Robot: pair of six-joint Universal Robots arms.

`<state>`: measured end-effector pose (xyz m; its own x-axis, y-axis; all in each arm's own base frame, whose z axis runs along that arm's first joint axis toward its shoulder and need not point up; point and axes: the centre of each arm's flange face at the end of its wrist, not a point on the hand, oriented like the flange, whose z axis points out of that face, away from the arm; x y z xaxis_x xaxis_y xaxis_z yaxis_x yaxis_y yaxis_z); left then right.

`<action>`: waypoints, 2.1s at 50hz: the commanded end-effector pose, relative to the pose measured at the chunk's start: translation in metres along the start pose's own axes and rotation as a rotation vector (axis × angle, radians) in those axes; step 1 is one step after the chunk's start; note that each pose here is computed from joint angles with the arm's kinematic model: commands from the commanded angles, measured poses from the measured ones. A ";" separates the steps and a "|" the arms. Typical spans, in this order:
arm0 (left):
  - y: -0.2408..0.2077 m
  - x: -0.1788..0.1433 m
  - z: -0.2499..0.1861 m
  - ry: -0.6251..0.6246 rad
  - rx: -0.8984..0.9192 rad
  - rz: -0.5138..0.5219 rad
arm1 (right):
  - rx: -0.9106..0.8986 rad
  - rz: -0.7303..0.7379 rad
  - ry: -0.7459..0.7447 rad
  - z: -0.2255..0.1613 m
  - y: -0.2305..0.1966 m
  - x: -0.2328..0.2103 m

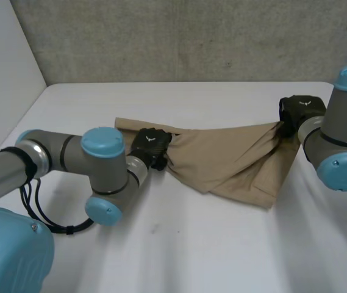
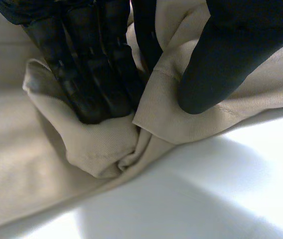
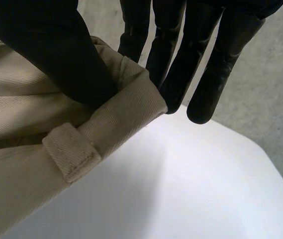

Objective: Fold the shorts.

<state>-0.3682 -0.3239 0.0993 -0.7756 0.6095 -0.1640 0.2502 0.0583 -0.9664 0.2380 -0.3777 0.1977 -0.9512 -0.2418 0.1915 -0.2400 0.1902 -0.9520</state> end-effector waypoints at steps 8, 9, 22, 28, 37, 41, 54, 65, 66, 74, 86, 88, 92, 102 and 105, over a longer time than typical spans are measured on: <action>-0.172 -0.050 -0.099 -0.129 0.277 0.011 | 0.202 -0.055 -0.050 -0.067 -0.088 0.013; -0.181 -0.051 -0.107 -0.131 0.289 0.013 | 0.202 -0.055 -0.050 -0.067 -0.088 0.013; -0.209 -0.067 -0.170 -0.098 0.178 -0.004 | 0.281 -0.362 -0.067 -0.140 -0.134 0.016; -0.189 -0.093 -0.162 -0.130 0.082 -0.052 | 0.146 -0.493 -0.124 -0.132 -0.101 0.003; -0.125 -0.119 -0.120 -0.140 -0.100 -0.144 | 0.019 -0.605 -0.202 -0.113 -0.059 -0.023; -0.100 -0.118 -0.105 -0.109 -0.162 -0.162 | 0.001 -0.623 -0.222 -0.106 -0.050 -0.027; -0.165 -0.154 -0.049 -0.217 0.225 -0.052 | 0.406 -0.540 0.006 -0.041 -0.110 -0.048; -0.293 -0.177 -0.110 -0.488 0.883 0.047 | 1.061 -0.261 0.281 -0.095 -0.241 -0.015; -0.290 -0.174 -0.111 -0.479 0.867 0.045 | 1.046 -0.264 0.270 -0.097 -0.238 -0.015; -0.202 -0.143 -0.096 -0.342 0.527 -0.028 | 0.705 -0.388 -0.007 -0.078 -0.138 -0.046; -0.035 -0.106 -0.086 -0.244 -0.061 -0.152 | 0.174 -0.478 -0.311 -0.058 0.042 -0.085; -0.020 -0.101 -0.091 -0.233 -0.135 -0.167 | 0.094 -0.480 -0.322 -0.060 0.057 -0.083; -0.016 -0.101 -0.100 -0.228 -0.198 -0.184 | 0.010 -0.474 -0.325 -0.066 0.065 -0.078; -0.062 -0.094 -0.131 -0.211 -0.196 -0.182 | 0.022 -0.462 -0.305 -0.093 0.043 -0.065; -0.087 -0.095 -0.147 -0.217 -0.151 -0.174 | 0.019 -0.435 -0.303 -0.110 0.035 -0.059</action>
<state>-0.2352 -0.2867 0.1890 -0.9160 0.3981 -0.0498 0.1892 0.3193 -0.9286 0.2729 -0.2687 0.1623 -0.6456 -0.5643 0.5146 -0.6152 -0.0149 -0.7882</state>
